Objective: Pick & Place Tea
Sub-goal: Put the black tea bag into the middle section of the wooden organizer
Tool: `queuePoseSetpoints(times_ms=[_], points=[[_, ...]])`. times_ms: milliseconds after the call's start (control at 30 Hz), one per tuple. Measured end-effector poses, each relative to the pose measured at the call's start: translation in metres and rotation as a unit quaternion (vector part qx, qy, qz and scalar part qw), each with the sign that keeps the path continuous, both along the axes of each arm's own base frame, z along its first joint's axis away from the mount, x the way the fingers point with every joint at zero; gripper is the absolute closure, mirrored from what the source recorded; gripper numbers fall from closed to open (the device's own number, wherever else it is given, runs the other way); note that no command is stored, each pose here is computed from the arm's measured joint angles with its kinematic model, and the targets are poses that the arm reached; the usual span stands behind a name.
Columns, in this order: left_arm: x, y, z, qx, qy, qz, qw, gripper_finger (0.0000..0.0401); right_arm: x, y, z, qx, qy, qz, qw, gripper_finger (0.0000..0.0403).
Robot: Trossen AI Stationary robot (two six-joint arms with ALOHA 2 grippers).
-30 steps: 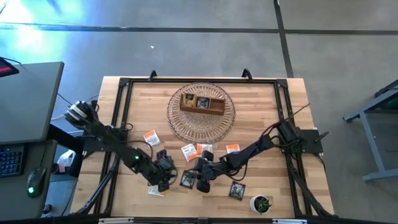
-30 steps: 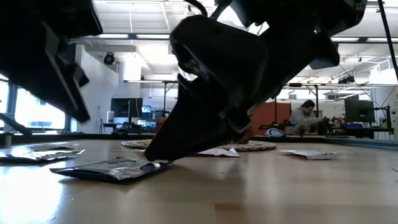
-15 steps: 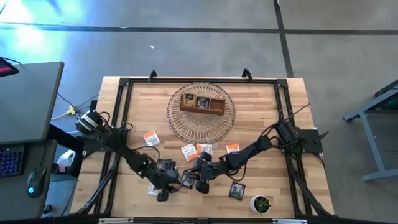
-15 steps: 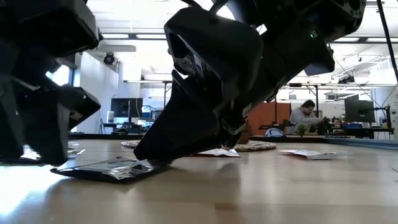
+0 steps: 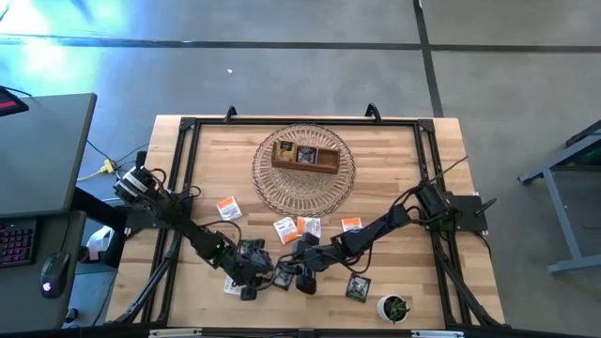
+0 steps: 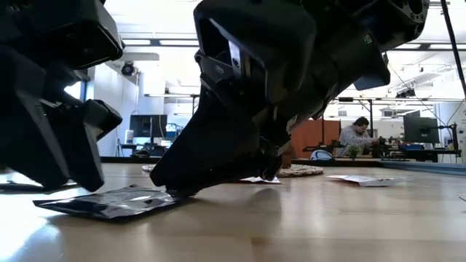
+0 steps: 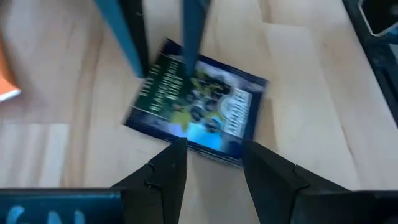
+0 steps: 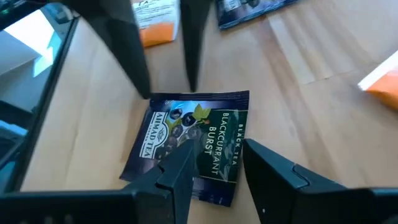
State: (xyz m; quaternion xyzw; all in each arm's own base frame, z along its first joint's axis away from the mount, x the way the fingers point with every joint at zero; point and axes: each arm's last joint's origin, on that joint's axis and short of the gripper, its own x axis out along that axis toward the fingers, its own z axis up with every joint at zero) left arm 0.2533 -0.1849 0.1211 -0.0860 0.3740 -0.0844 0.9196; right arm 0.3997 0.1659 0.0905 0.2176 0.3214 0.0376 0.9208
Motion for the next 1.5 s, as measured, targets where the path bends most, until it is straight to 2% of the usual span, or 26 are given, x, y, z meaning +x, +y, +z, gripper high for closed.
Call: queuePoseSetpoints(times_ms=[200, 333, 400, 467, 533, 600, 767, 933, 1300, 1500], points=[[0.0, 0.001, 0.0, 0.007, -0.002, 0.008, 1.0, 0.0249, 0.0, 0.001, 0.0, 0.005, -0.001, 0.008, 1.0, 0.027], [0.003, -0.002, 0.005, 0.014, -0.016, -0.01, 1.0, 0.0249, 0.0, 0.001, 0.0, -0.021, -0.007, 0.003, 1.0, 0.027], [0.001, -0.009, 0.019, 0.012, -0.039, -0.04, 0.998, 0.0249, 0.0, 0.0, 0.0, -0.024, -0.008, 0.004, 1.0, 0.027], [0.003, -0.017, 0.033, -0.012, -0.062, -0.092, 0.994, 0.0249, 0.001, -0.002, 0.0, -0.022, -0.006, 0.004, 1.0, 0.027], [0.002, -0.021, 0.035, -0.036, -0.052, -0.14, 0.988, 0.0249, 0.001, -0.003, 0.0, -0.021, -0.005, -0.002, 1.0, 0.027], [0.001, -0.022, 0.031, -0.045, -0.035, -0.163, 0.985, 0.0249, 0.001, -0.003, 0.0, -0.021, -0.005, -0.003, 1.0, 0.027], [0.006, -0.022, 0.007, -0.036, -0.004, -0.152, 0.988, 0.0249, 0.001, -0.004, 0.0, -0.032, -0.008, -0.019, 0.999, 0.027], [0.017, -0.026, -0.016, -0.066, -0.008, -0.156, 0.985, 0.0249, 0.002, -0.006, 0.0, -0.039, -0.01, -0.033, 0.999, 0.027], [0.036, 0.001, -0.02, -0.068, 0.0, -0.11, 0.992, 0.0249, 0.001, -0.005, 0.0, 0.03, 0.008, -0.043, 0.999, 0.027], [0.037, 0.005, -0.022, -0.062, 0.01, -0.096, 0.993, 0.0249, 0.001, -0.004, -0.001, 0.026, 0.011, -0.045, 0.999, 0.027]])
